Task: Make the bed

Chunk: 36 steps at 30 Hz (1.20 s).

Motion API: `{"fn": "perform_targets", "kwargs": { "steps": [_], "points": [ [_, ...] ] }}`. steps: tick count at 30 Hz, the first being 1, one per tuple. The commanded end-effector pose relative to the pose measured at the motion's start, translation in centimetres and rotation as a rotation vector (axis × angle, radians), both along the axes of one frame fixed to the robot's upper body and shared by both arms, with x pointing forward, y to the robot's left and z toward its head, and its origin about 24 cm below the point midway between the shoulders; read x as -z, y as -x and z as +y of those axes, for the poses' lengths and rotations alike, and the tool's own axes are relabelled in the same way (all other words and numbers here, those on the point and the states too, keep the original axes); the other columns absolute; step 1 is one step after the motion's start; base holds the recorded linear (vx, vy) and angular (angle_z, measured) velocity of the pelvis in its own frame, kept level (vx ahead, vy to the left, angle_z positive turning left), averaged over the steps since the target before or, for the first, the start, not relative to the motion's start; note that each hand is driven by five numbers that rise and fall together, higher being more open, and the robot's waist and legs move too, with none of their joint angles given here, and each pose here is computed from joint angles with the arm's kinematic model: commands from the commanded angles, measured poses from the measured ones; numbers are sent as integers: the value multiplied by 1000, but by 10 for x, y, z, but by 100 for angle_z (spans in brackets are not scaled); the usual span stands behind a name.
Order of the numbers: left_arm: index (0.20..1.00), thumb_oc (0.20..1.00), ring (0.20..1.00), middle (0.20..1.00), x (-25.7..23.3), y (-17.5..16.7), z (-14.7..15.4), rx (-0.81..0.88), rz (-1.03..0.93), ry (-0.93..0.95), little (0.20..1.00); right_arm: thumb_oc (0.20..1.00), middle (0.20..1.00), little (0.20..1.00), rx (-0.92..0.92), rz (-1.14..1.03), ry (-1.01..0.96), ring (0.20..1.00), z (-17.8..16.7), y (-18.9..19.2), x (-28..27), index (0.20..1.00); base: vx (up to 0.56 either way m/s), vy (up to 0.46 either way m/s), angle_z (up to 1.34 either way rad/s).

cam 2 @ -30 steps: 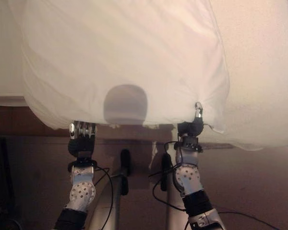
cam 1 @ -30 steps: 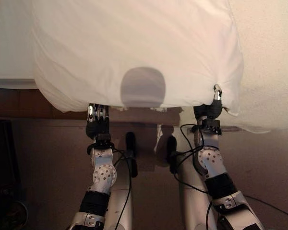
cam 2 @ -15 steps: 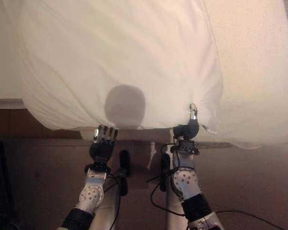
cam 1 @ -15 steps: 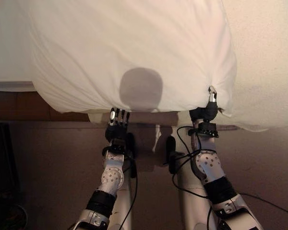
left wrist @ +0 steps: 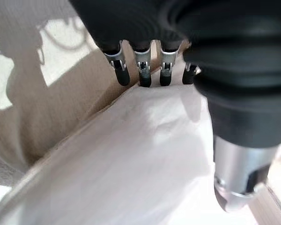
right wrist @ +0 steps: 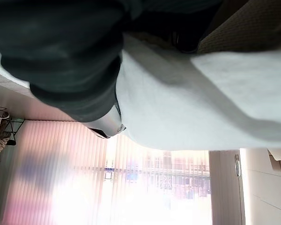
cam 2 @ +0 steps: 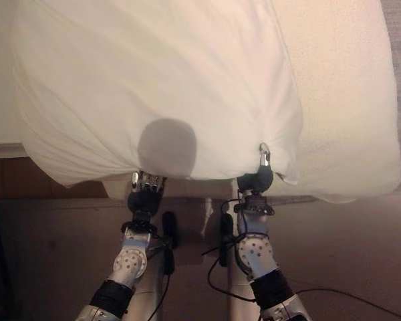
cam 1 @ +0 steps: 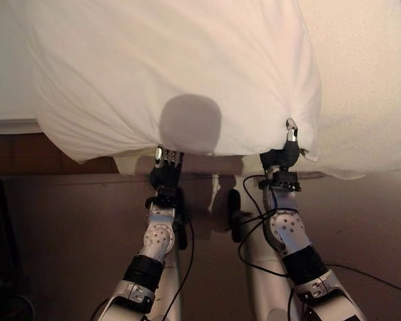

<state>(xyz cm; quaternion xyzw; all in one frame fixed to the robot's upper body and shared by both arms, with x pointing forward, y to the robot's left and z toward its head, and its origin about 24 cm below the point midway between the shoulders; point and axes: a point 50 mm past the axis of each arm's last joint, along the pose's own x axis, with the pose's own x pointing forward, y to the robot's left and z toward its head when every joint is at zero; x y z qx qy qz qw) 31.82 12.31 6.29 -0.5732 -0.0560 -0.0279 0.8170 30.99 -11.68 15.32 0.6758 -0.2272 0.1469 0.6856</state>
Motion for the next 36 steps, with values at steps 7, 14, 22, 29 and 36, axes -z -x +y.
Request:
{"fn": "perform_targets", "kwargs": {
  "steps": [7,14,22,29,36],
  "points": [
    [1000,1000,1000,1000,38,17,-27,68,203,-13,1000,200,200,200,17,-256,-31,200,-5,25,-36,200,4,2,-2],
    [1000,1000,1000,1000,56,32,-25,93,272,-58,1000,200,200,200,20,-292,-19,200,-6,27,-44,200,1,-2,0],
    [1000,1000,1000,1000,59,40,-39,202,262,-88,1000,200,200,200,1,-307,-11,200,-3,25,-46,200,0,0,0],
    [1000,1000,1000,1000,26,20,-52,241,99,-78,1000,200,200,200,-13,-287,-23,200,1,25,-41,200,0,0,0],
    [1000,1000,1000,1000,-7,-2,-52,231,-63,-4,1000,200,200,200,-23,-260,-42,200,6,22,-35,200,0,0,-1]
  ]
}}
